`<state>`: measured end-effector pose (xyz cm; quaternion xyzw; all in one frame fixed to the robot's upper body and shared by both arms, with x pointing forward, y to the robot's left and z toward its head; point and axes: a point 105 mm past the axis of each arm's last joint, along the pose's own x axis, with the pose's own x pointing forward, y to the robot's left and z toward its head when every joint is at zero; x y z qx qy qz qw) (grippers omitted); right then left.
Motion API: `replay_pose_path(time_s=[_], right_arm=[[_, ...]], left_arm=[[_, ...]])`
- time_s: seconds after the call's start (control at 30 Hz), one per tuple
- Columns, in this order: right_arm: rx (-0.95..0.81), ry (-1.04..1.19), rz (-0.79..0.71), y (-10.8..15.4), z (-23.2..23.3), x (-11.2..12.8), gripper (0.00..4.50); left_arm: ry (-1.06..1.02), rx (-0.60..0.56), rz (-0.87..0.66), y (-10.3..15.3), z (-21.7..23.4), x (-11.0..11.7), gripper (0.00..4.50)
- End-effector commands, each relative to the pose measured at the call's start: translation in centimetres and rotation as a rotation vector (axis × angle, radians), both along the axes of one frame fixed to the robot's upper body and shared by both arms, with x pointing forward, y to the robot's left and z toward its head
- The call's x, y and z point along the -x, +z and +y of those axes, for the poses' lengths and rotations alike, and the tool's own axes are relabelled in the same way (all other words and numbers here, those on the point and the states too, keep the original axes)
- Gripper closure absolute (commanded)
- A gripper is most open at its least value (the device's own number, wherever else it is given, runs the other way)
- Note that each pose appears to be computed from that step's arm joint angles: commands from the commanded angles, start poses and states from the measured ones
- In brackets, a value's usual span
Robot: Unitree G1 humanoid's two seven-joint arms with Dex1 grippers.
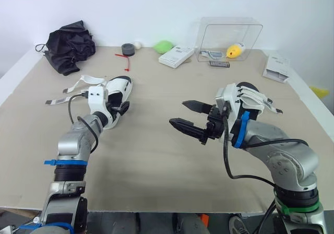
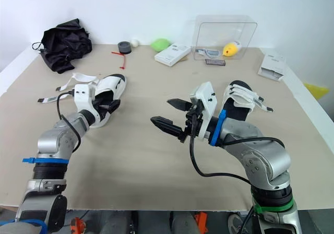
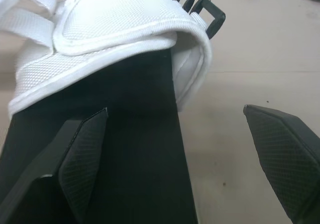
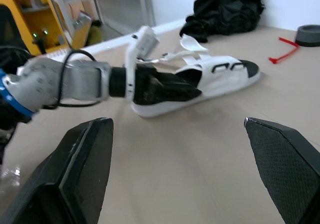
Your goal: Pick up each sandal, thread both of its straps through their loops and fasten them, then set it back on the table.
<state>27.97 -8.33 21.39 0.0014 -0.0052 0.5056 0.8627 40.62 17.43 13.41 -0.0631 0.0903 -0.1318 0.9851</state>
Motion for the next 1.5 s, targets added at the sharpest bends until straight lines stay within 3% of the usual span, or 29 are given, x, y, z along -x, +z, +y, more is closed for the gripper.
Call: replay_pose_path(time_s=[0.03,0.4,0.5,0.53,0.57,0.77,0.97,1.03,1.13,1.23,1.43,1.5], right_arm=[[-0.029,-0.007,-0.065,1.5,-0.3,0.5,0.0],[-0.025,-0.024,-0.06,1.3,-0.2,0.1,0.0],[-0.024,-0.028,-0.061,1.3,-0.2,0.1,0.0],[-0.023,-0.029,-0.061,1.3,-0.2,0.1,0.0],[-0.022,-0.031,-0.061,1.3,-0.2,0.2,0.0],[-0.011,-0.035,-0.054,1.1,-0.3,0.3,0.0],[-0.005,-0.029,-0.043,0.9,-0.4,0.4,0.0],[-0.006,-0.024,-0.037,0.8,-0.4,0.4,0.0],[-0.001,-0.014,-0.024,0.7,-0.5,0.6,0.0],[0.012,0.016,0.021,0.0,-1.6,1.2,0.0],[0.084,0.036,0.082,-1.0,-4.0,1.4,0.0],[0.106,0.052,0.095,-1.1,-4.6,1.6,0.0]], left_arm=[[0.041,-0.037,0.018,-0.3,0.0,-1.3,0.02],[0.041,-0.077,0.027,-0.7,-2.5,-4.7,0.02],[0.074,-0.044,0.032,-0.9,-2.4,-5.2,0.9],[0.08,-0.039,0.032,-1.0,-2.4,-5.3,1.52],[0.082,-0.038,0.032,-1.1,-2.4,-5.4,1.79],[0.095,-0.044,0.018,-1.4,-1.9,-5.4,4.48],[0.094,-0.047,-0.005,-1.2,-1.1,-5.1,4.48],[0.022,0.015,-0.066,0.1,-2.2,-4.7,4.48],[-0.155,0.055,-0.158,1.8,-4.2,-3.1,4.48],[-0.485,-0.085,-0.342,3.4,-6.1,1.6,4.48],[-1.055,-0.235,-0.341,1.1,-7.3,10.6,4.48],[-1.146,-0.249,-0.307,0.7,-7.2,12.0,4.48]])
